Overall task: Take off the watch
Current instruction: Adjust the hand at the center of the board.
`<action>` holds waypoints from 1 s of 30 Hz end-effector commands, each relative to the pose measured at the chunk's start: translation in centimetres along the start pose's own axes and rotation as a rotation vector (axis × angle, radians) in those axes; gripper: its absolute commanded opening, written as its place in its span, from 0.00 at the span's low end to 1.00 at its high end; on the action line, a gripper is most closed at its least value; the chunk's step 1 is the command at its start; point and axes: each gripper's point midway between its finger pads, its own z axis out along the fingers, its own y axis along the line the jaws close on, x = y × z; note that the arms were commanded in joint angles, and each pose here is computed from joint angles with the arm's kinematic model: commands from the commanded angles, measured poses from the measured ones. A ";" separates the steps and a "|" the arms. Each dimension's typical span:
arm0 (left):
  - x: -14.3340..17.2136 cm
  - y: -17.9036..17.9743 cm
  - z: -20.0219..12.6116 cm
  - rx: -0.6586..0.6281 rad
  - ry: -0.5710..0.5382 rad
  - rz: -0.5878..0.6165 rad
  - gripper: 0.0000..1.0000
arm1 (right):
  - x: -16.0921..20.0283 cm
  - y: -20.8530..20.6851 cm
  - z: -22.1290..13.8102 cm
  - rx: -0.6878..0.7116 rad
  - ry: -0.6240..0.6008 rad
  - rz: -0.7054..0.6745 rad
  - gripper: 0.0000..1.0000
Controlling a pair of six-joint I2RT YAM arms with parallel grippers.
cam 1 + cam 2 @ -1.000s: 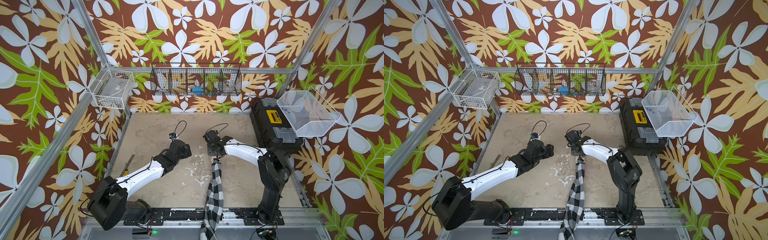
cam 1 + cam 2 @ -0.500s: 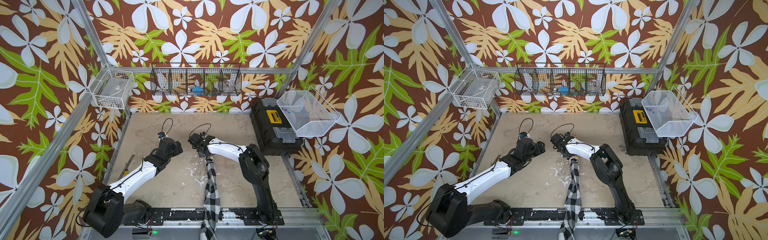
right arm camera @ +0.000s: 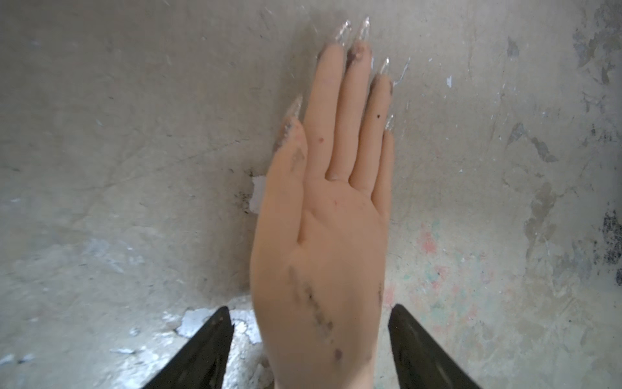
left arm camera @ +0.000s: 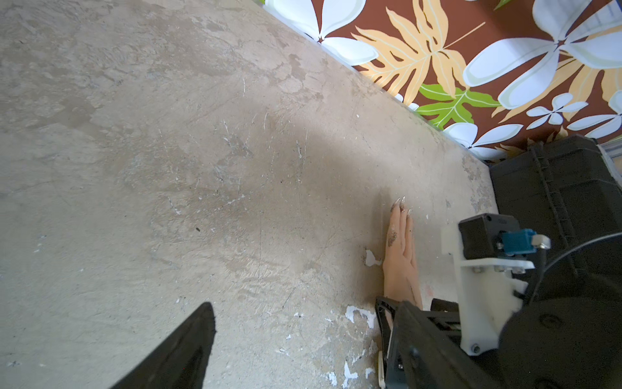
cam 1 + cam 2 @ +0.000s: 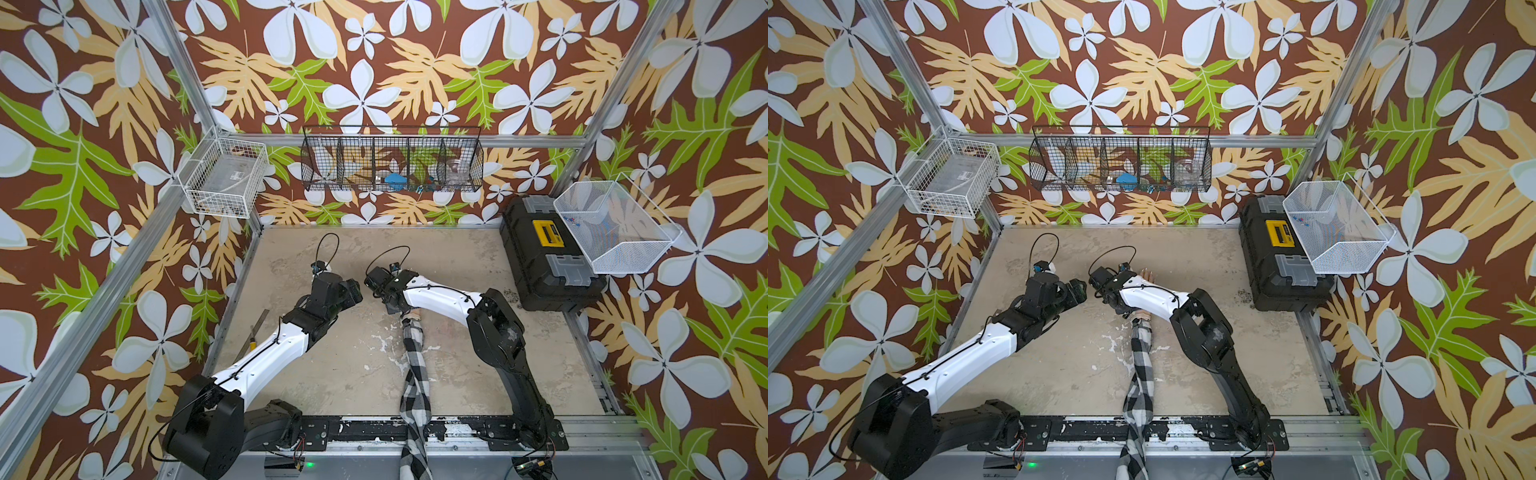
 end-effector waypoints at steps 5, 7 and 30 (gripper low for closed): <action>-0.8 -0.1 -0.7 0.005 -0.004 -0.001 0.85 | -2.7 -0.5 -3.8 -0.098 -0.061 0.071 0.81; -0.4 -0.4 -0.8 0.025 0.017 0.000 0.85 | -3.0 -1.6 -5.1 -0.153 -0.076 0.105 0.82; 4.9 -7.6 3.0 0.262 0.309 0.124 0.85 | 7.8 -2.6 -5.5 -0.773 0.023 0.211 0.75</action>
